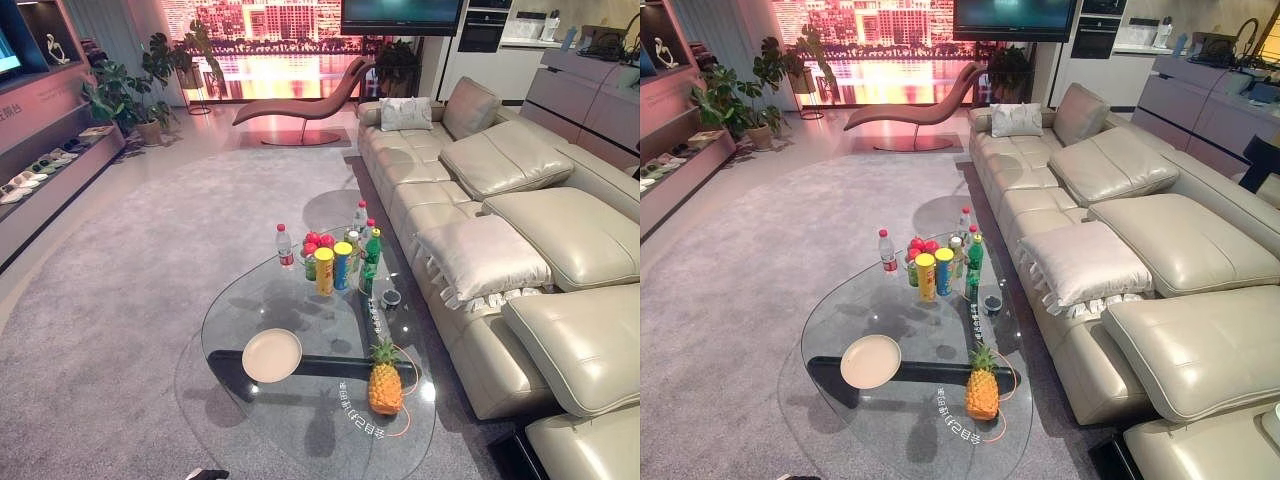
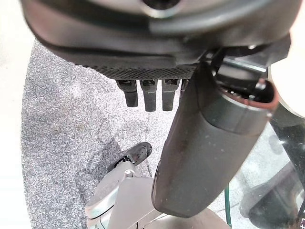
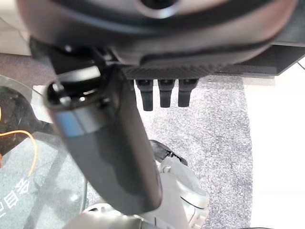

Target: Pick up the fruit to the plate

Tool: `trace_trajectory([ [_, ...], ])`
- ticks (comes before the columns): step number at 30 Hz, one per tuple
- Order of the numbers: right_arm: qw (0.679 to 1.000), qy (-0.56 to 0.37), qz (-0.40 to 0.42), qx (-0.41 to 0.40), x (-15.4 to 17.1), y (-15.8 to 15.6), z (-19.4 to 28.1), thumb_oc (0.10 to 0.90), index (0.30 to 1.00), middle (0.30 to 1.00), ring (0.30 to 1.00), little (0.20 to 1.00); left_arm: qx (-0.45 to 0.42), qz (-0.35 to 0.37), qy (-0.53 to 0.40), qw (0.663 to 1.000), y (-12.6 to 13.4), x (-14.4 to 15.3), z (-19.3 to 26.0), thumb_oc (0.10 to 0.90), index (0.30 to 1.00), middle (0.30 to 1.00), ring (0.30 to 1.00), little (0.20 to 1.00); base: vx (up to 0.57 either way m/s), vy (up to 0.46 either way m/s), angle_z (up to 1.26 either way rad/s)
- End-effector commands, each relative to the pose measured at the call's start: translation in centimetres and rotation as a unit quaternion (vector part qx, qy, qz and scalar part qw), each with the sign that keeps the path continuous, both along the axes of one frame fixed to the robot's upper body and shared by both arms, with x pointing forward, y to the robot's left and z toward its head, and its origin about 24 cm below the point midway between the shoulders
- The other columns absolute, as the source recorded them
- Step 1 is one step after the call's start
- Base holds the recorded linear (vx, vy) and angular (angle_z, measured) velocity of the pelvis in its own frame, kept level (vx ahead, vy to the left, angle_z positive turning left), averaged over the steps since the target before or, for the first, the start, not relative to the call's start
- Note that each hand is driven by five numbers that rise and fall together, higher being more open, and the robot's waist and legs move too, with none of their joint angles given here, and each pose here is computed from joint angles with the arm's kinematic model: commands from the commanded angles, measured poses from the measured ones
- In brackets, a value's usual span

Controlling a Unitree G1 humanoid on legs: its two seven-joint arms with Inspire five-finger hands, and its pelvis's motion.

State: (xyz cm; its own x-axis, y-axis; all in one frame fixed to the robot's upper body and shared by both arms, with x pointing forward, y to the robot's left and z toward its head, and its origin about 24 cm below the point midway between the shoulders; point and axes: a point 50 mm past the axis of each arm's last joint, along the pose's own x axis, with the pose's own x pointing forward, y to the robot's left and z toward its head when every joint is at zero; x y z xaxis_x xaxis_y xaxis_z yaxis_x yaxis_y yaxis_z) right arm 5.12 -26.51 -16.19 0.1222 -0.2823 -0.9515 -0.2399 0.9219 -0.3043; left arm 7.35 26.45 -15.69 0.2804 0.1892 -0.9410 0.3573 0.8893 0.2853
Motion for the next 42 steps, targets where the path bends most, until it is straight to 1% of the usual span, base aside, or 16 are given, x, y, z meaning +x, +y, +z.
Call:
trace_trajectory([
  [1,0.999,-0.025,0.024,-0.020,3.55,-0.43,0.69,0.800,0.900,0.900,0.900,0.900,-0.009,-0.023,-0.049,0.998,-1.04,4.28,0.64,0.800,0.900,0.900,0.900,0.900,0.00,0.000,0.00],
  [6,0.999,-0.024,0.022,-0.021,3.51,-0.52,0.72,0.800,0.900,0.900,0.900,0.900,-0.013,-0.019,-0.059,0.998,-1.12,4.70,0.76,0.800,0.900,0.900,0.900,0.900,0.00,0.000,0.00],
  [32,0.999,-0.024,0.016,-0.021,3.39,-0.45,0.67,0.800,0.900,0.900,0.900,0.900,-0.019,-0.010,-0.050,0.998,-1.35,4.21,0.54,0.800,0.900,0.900,0.900,0.900,0.00,0.000,0.00],
  [37,0.999,-0.020,0.017,-0.022,3.18,-0.56,0.66,0.800,0.900,0.900,0.900,0.900,-0.019,0.000,-0.048,0.999,-1.27,4.12,0.52,0.800,0.900,0.900,0.900,0.900,0.00,0.000,0.00],
  [42,0.999,-0.019,0.023,-0.025,3.14,-0.78,0.73,0.800,0.900,0.900,0.900,0.900,-0.019,0.026,-0.054,0.998,-0.96,4.14,0.61,0.800,0.900,0.900,0.900,0.900,0.00,0.000,0.00],
])
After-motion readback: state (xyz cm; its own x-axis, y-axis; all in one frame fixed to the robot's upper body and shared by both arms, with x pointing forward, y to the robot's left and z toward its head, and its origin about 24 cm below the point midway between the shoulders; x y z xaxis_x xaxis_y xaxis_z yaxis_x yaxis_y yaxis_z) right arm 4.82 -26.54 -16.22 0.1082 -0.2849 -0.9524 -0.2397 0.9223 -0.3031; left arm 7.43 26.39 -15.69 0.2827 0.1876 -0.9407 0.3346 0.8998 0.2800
